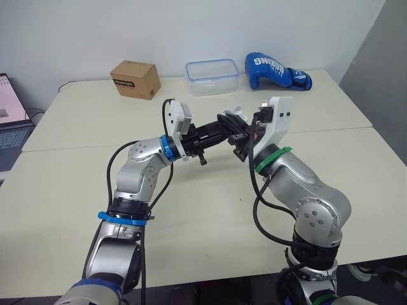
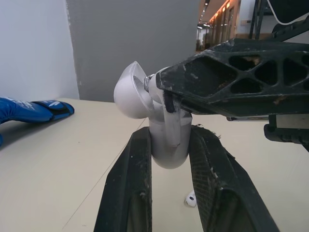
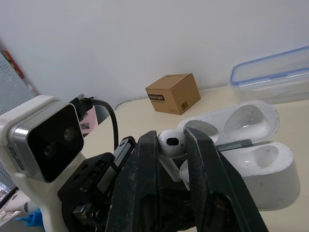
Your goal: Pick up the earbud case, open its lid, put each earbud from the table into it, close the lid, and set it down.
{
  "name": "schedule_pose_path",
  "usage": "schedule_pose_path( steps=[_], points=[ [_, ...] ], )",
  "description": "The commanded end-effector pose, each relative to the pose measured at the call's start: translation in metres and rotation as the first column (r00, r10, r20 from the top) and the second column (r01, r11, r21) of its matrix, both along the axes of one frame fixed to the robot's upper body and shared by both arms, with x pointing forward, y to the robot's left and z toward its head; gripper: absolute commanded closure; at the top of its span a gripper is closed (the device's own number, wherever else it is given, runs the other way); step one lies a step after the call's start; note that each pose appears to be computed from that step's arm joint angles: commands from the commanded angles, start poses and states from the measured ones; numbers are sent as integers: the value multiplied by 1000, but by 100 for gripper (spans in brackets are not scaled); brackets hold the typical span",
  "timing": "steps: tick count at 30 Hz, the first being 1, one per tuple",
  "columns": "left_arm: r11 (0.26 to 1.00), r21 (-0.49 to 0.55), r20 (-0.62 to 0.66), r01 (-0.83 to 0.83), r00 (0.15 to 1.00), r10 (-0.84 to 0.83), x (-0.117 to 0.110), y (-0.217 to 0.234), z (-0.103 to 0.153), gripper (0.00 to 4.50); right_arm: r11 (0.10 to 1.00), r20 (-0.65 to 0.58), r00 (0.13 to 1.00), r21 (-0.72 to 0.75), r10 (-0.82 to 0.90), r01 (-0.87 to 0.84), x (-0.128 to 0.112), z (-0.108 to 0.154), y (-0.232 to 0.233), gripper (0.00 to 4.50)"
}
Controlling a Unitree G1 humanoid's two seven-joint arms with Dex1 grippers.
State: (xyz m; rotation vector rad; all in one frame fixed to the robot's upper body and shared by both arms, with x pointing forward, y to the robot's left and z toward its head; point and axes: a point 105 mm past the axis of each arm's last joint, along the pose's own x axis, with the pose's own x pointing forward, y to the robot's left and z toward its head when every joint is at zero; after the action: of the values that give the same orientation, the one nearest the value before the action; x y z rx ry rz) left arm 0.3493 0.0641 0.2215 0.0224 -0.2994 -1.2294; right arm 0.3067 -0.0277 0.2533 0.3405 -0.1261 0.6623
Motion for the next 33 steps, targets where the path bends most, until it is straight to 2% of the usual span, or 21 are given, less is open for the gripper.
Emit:
schedule_pose_path(
  steps=[1,14,33],
  points=[
    [1000,-21,51,2,999,-1,-3,2,12,379,999,58,998,39,1,-3,-4,16,-2,412],
    [1000,-9,34,-14,999,14,-6,6,2,379,998,68,997,55,20,-23,-5,20,-4,412],
    [998,-57,62,-17,998,20,-6,-2,23,379,1000,16,999,-9,-28,28,5,4,-2,412]
  ],
)
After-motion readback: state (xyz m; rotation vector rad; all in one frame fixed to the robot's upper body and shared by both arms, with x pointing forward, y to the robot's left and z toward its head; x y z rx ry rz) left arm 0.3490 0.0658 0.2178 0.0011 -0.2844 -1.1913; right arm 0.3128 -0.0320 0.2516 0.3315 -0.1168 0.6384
